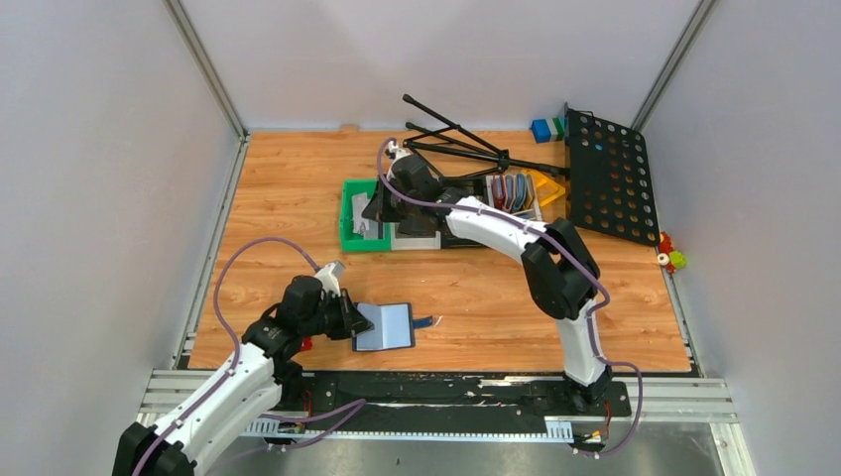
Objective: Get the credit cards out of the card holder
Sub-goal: Place the credit card in the storage box, then close the card holder at the center of the board.
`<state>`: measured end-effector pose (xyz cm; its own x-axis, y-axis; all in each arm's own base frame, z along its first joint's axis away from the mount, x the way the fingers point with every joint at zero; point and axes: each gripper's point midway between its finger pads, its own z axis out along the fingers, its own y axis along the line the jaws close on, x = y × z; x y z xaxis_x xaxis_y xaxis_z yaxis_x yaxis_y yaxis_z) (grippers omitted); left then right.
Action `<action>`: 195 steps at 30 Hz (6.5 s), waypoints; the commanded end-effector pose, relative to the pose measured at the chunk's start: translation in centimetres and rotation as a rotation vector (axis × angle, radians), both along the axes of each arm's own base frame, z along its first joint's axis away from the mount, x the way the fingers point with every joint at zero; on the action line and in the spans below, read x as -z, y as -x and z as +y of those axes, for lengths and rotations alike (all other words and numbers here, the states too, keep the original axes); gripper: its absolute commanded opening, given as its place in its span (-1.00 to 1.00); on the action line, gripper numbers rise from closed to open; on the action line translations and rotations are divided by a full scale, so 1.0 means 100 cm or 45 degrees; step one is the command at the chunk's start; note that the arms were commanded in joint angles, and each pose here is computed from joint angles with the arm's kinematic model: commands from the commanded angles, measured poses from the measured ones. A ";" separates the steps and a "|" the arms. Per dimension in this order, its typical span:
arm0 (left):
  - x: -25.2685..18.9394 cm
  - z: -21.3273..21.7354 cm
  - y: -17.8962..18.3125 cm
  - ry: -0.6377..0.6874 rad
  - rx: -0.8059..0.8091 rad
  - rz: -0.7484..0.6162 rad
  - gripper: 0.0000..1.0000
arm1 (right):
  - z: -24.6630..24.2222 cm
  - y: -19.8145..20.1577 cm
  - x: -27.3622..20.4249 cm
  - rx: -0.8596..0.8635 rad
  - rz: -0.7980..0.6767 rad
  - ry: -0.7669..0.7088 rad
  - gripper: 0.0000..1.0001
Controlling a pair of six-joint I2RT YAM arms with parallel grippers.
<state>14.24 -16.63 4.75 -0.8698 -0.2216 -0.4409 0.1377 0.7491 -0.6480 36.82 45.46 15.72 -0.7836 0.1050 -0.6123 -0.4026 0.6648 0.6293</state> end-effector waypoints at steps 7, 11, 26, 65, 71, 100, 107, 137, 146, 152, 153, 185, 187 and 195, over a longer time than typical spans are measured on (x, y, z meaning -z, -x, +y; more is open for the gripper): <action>-0.026 -0.001 -0.019 -0.005 -0.008 -0.129 -1.00 | 0.008 -0.045 -0.004 0.074 -0.103 0.095 -0.20; -0.025 -0.002 -0.019 -0.005 -0.004 -0.129 -1.00 | -0.012 -0.029 -0.026 0.057 -0.172 0.087 -0.01; -0.086 -0.048 -0.019 0.464 0.114 -0.212 -1.00 | -0.130 0.109 -0.033 -0.061 -0.139 0.091 0.91; -0.161 -0.070 -0.010 0.923 0.208 -0.218 -1.00 | -0.150 0.210 -0.037 -0.245 0.081 -0.321 -0.71; -0.158 -0.069 -0.011 0.894 0.207 -0.222 -1.00 | -0.148 0.208 -0.009 -0.166 0.115 -0.038 -0.96; -0.093 -0.064 -0.031 0.582 0.108 -0.172 -1.00 | -0.172 0.193 0.029 -0.002 0.069 0.465 -0.94; -0.055 -0.071 -0.043 0.358 0.083 -0.186 -1.00 | -0.148 0.200 0.027 -0.127 0.072 0.343 -0.18; 0.007 -0.118 -0.037 0.267 0.221 -0.067 -0.51 | -0.122 0.199 0.031 -0.331 0.205 -0.158 0.13; -0.002 -0.073 -0.036 0.002 0.117 -0.138 0.07 | -0.107 0.198 0.057 -0.353 0.304 -0.220 0.03; -0.019 -0.039 -0.023 -0.109 0.057 -0.174 0.05 | -0.081 0.201 0.050 -0.441 0.269 -0.172 -0.04; -0.021 -0.035 -0.021 -0.109 0.049 -0.184 0.05 | -0.078 0.200 0.047 -0.443 0.260 -0.177 -0.04; -0.013 -0.038 -0.034 -0.285 0.085 -0.133 -0.27 | -0.109 0.191 0.124 -0.207 0.381 0.218 -0.62; -0.021 -0.020 -0.031 -0.353 0.037 -0.146 -0.21 | -0.113 0.188 0.134 -0.180 0.384 0.260 -0.64; -0.054 0.013 -0.042 -0.462 -0.071 -0.282 0.24 | -0.115 0.175 0.110 -0.192 0.267 0.312 -0.75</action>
<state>17.73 -17.95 9.07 -0.7771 -0.0980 -0.6218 0.2192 0.8839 -0.4132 18.15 35.07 3.59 -0.9288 -0.1155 -0.3522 -0.3263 0.7054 0.6293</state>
